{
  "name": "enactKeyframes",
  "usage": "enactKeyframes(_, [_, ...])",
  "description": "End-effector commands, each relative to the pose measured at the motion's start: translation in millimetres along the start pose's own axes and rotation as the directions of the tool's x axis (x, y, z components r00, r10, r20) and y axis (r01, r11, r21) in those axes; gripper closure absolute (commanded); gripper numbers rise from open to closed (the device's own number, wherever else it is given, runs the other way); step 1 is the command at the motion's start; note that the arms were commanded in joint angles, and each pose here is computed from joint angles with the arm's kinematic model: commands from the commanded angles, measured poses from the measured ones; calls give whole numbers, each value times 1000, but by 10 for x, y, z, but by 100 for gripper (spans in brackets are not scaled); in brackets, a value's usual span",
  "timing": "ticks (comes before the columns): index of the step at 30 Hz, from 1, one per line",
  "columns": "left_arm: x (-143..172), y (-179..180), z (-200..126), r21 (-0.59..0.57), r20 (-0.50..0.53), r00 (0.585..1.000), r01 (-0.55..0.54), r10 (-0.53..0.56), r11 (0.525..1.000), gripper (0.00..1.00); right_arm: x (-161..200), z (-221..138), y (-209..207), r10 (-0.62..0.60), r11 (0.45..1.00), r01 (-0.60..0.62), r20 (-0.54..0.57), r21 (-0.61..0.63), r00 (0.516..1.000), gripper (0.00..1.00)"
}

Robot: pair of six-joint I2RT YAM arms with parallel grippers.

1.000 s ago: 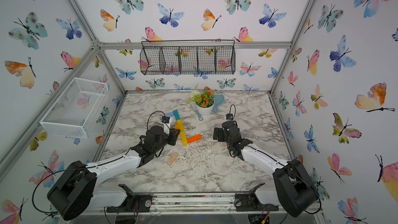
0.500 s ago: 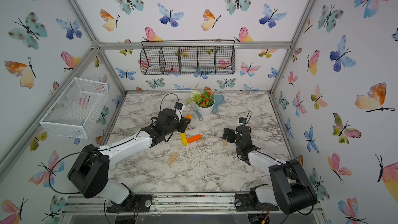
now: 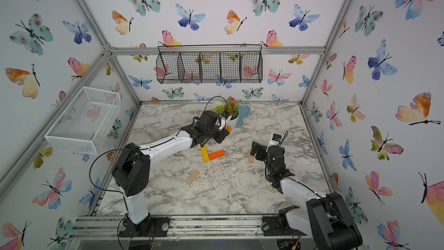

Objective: Assemble a giraffe with building blocks
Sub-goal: Assemble the building block at the center of the board.

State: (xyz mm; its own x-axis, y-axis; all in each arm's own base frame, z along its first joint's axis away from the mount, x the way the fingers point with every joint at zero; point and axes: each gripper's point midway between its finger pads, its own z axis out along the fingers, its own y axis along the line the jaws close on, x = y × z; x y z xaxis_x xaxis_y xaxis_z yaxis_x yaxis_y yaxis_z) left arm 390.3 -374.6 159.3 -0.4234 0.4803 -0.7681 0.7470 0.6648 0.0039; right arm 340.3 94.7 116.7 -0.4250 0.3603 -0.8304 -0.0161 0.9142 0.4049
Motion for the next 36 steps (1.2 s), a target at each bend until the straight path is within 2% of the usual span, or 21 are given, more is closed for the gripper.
enactKeyframes(1, [342, -136, 178, 51, -140, 985, -93, 99, 994, 82, -31, 10, -55, 16, 999, -17, 20, 28, 1000, 0])
enactKeyframes(6, [557, -288, 357, 98, -191, 969, -141, 158, 985, 82, -73, -67, -154, 23, 997, -27, 58, 73, 998, 0])
enactKeyframes(10, [573, -367, 491, 102, -206, 957, -188, 205, 977, 82, -101, -123, -215, 31, 995, -40, 90, 95, 995, 0])
enactKeyframes(20, [733, -592, 722, 221, -220, 921, -275, 323, 936, 83, -80, -99, -227, 26, 994, -34, 79, 104, 997, 0])
enactKeyframes(36, [803, -501, 949, 183, -243, 887, -355, 392, 917, 82, -79, -70, -183, 15, 996, -21, 67, 87, 998, 0])
